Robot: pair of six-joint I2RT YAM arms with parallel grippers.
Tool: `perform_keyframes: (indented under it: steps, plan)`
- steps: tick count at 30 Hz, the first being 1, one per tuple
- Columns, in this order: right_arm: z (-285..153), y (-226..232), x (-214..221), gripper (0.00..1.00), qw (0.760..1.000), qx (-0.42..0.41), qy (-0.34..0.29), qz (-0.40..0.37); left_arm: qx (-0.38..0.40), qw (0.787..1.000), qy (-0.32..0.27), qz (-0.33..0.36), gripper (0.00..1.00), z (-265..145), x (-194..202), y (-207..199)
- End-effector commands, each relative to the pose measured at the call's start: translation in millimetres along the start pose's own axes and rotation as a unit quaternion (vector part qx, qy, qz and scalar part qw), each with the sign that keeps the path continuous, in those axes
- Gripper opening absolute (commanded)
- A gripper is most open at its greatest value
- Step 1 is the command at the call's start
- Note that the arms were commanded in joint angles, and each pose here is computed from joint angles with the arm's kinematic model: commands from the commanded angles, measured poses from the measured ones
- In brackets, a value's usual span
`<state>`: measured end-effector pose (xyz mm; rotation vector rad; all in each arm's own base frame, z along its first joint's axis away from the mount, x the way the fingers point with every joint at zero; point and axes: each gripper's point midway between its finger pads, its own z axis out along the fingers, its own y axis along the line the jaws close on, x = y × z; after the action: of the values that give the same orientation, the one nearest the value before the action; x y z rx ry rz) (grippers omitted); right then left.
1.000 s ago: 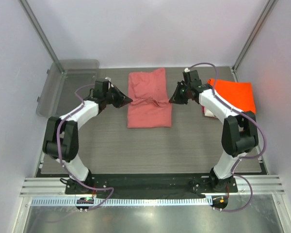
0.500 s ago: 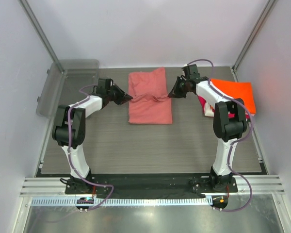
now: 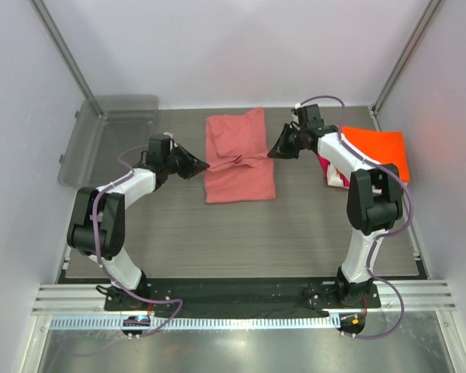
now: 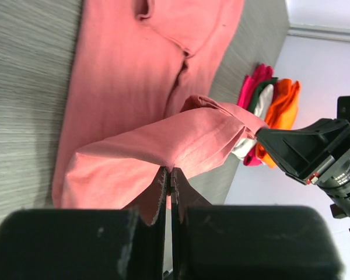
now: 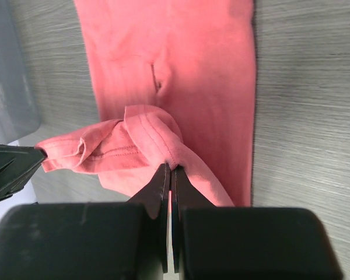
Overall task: Fold and stack the t-shirts
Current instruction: Fold the tshirt
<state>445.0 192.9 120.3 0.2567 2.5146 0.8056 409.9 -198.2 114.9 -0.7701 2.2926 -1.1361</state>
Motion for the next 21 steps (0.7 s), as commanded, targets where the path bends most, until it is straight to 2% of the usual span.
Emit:
perform_keyframes:
  steps: [1,7,16,18,19,20,21]
  plan:
    - [-23.5,23.9,-14.9,0.01,0.999,-0.035,-0.032,-0.024,0.039,0.999,-0.017,0.020,0.00,-15.5,-4.6,-25.9]
    - [-24.9,27.6,-22.6,0.01,0.998,-0.036,-0.043,-0.023,0.034,0.999,-0.021,0.019,0.00,-13.3,-7.0,-23.7]
    - [9.9,29.0,-48.1,0.02,0.998,-0.039,-0.042,-0.019,0.033,0.999,-0.027,0.013,0.01,27.7,-37.9,-33.0]
    - [16.6,34.6,-60.8,0.10,0.998,-0.045,-0.050,-0.021,0.030,0.999,-0.021,0.010,0.05,43.3,-44.0,-27.2]
    - [26.4,31.1,-62.9,0.26,0.998,-0.043,-0.047,-0.018,0.030,0.999,-0.029,0.018,0.20,47.6,-49.9,-28.0]
    - [25.8,36.3,-72.8,0.45,0.997,-0.046,-0.059,-0.021,0.039,0.998,-0.037,0.030,0.40,49.6,-60.1,-41.1]
    - [26.4,33.8,-79.7,0.57,0.996,-0.033,-0.074,-0.021,0.032,0.998,-0.034,0.041,0.62,57.0,-63.1,-36.0]
